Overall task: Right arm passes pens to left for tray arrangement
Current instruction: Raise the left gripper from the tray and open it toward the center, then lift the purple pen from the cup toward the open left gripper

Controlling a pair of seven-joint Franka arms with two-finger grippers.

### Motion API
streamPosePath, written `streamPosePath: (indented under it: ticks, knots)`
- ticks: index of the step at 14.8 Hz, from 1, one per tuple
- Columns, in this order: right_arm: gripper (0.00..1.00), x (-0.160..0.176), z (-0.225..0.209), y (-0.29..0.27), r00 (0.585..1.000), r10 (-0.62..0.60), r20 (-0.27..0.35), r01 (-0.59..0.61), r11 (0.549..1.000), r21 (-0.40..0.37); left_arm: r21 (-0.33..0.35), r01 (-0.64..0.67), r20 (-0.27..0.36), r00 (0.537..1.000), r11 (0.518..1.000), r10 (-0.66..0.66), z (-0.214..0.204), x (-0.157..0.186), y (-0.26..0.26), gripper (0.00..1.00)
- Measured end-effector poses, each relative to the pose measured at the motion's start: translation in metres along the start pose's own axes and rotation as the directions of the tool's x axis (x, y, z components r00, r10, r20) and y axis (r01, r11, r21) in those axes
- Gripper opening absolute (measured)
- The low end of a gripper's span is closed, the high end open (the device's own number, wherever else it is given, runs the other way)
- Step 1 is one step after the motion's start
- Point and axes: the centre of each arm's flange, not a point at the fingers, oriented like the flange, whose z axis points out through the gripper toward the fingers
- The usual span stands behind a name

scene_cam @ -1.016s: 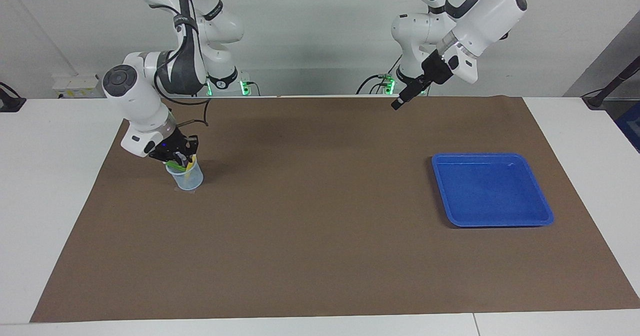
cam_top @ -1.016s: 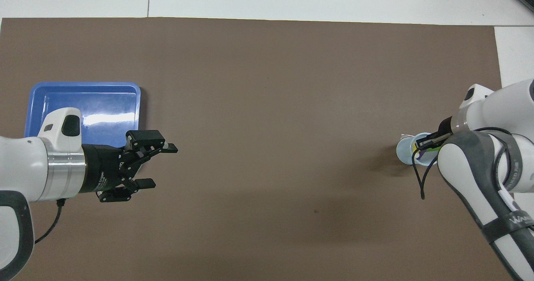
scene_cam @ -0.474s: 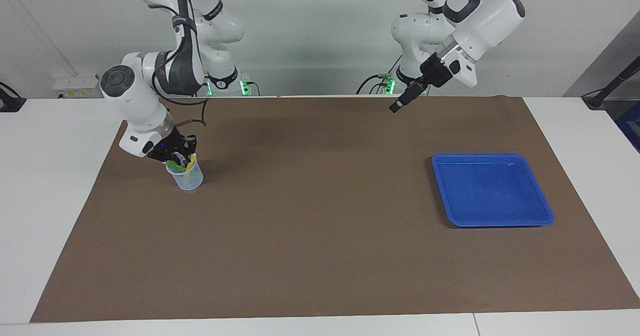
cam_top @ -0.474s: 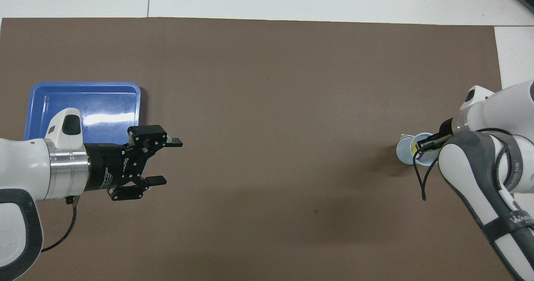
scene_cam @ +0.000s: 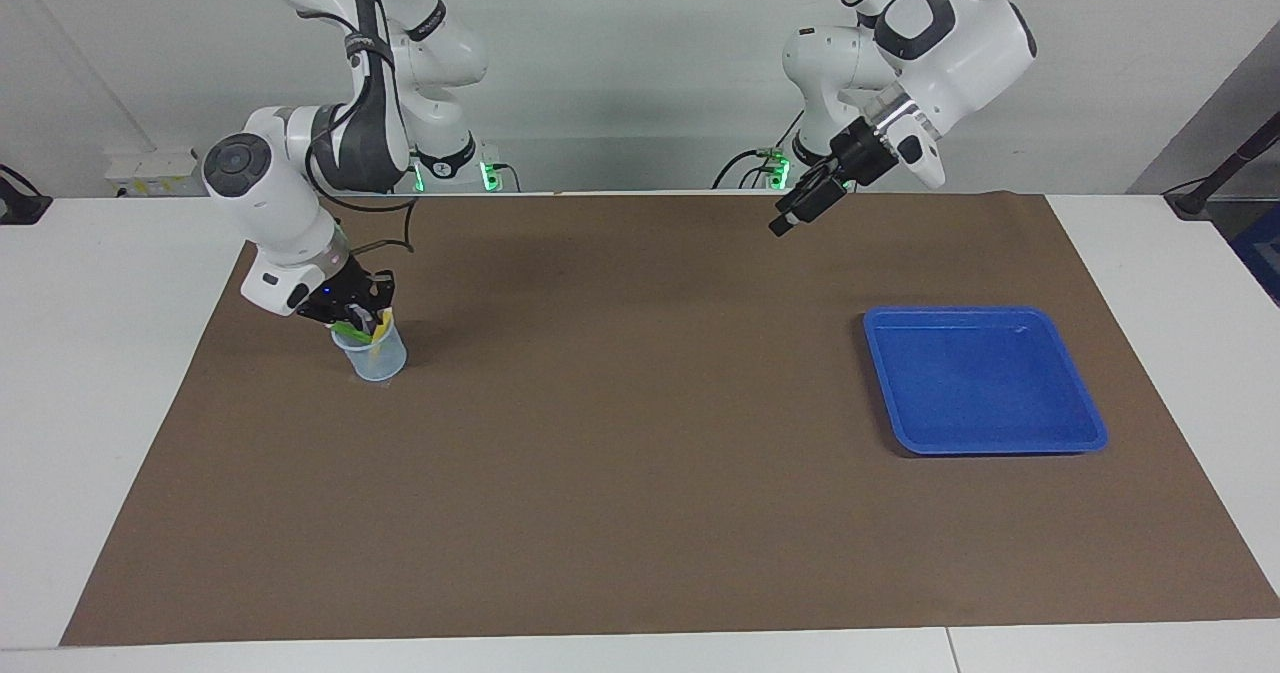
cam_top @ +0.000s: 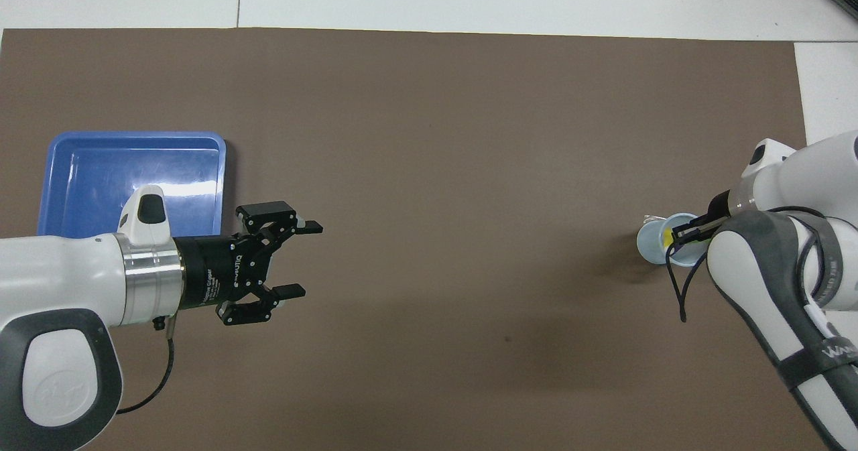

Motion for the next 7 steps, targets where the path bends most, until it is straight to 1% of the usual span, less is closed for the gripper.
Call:
streamPosePath:
  ticks: [1,3,4,6,7]
  knots:
    - [0.19,0.000,-0.001,0.001,1.000,-0.012,-0.001,0.012,1.000,0.000,-0.001,0.004,0.003,1.000,1.000,-0.004,0.000,0.000,0.000,1.00]
    - [0.18,-0.001,-0.001,0.003,0.999,-0.039,0.002,0.039,0.999,0.002,-0.001,0.007,0.006,1.000,1.000,-0.007,0.001,-0.001,0.000,1.00]
    - [0.18,-0.002,-0.001,0.004,0.999,-0.053,0.006,0.053,0.999,0.003,0.001,0.008,0.008,1.000,1.000,-0.008,0.001,-0.001,-0.001,0.98]
    - [0.18,-0.002,-0.010,0.007,0.996,-0.084,0.011,0.084,0.996,0.007,0.000,0.011,0.008,1.000,1.000,-0.011,0.001,0.000,-0.001,1.00]
    - [0.18,0.000,-0.019,0.007,0.995,-0.100,0.013,0.100,0.995,0.007,0.000,0.013,0.008,1.000,1.000,-0.013,0.001,0.000,-0.001,0.99]
